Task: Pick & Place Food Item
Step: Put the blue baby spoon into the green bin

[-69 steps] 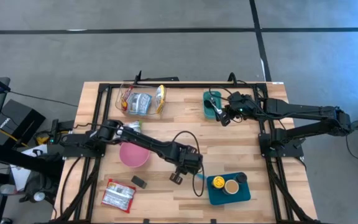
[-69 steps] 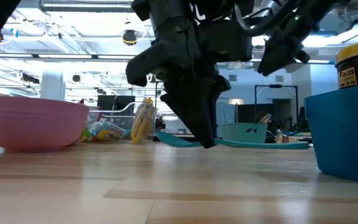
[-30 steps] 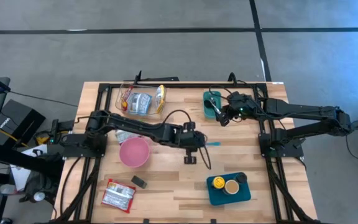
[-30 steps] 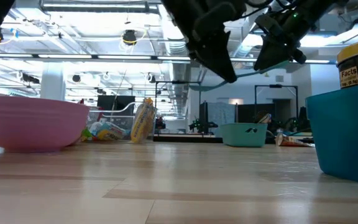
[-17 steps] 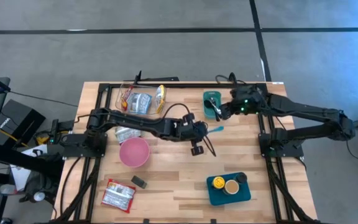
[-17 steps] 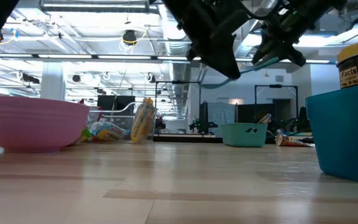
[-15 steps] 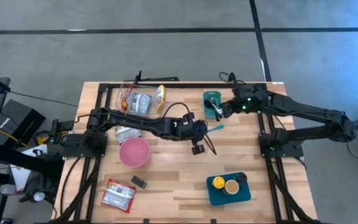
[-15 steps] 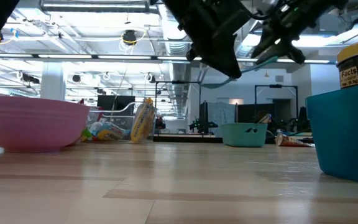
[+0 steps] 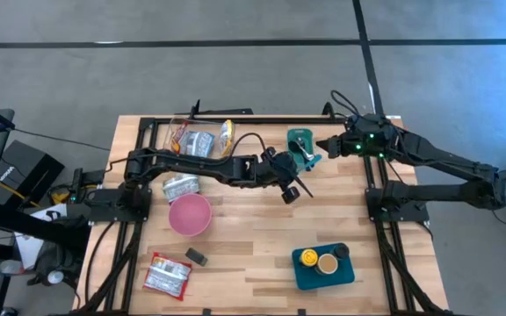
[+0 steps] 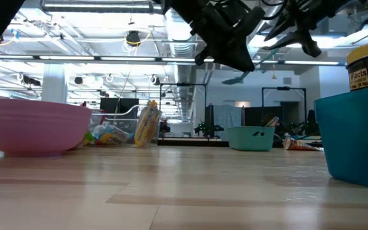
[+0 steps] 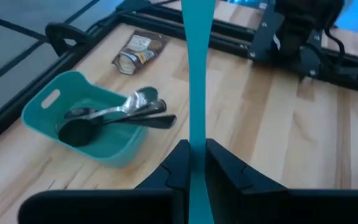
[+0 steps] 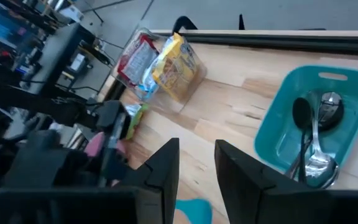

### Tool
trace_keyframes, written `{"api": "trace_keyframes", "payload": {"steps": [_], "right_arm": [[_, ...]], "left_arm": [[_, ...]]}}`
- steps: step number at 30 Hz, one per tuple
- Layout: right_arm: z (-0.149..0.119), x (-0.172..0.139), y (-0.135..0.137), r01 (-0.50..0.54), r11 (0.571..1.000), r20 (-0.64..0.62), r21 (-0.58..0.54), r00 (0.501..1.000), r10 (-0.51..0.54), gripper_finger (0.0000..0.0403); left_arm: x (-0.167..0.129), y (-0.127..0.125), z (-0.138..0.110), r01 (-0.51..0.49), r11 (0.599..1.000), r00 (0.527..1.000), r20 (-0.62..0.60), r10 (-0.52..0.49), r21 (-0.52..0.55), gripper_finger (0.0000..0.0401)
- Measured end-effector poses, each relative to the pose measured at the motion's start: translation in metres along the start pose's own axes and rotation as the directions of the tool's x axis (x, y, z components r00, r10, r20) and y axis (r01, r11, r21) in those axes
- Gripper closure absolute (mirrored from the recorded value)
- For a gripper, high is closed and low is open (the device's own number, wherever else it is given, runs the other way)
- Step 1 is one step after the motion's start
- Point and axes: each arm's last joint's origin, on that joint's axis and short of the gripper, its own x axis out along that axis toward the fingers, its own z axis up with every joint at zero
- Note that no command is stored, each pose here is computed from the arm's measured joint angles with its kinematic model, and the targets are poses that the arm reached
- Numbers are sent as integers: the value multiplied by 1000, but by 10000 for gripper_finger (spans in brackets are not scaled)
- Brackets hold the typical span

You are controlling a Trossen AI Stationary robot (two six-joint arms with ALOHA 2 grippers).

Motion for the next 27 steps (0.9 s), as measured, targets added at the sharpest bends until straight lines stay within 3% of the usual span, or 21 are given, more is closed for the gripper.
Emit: {"api": "trace_keyframes", "payload": {"steps": [8,27], "right_arm": [[-1,-3,-1,8,1000,-8,21,1000,-8,305],[-16,-2,4,-8,999,-128,42,992,13,305]], "left_arm": [[1,1,7,15,999,998,68,-12,-30,379],[1,0,6,16,1000,998,58,-14,-18,379]]}}
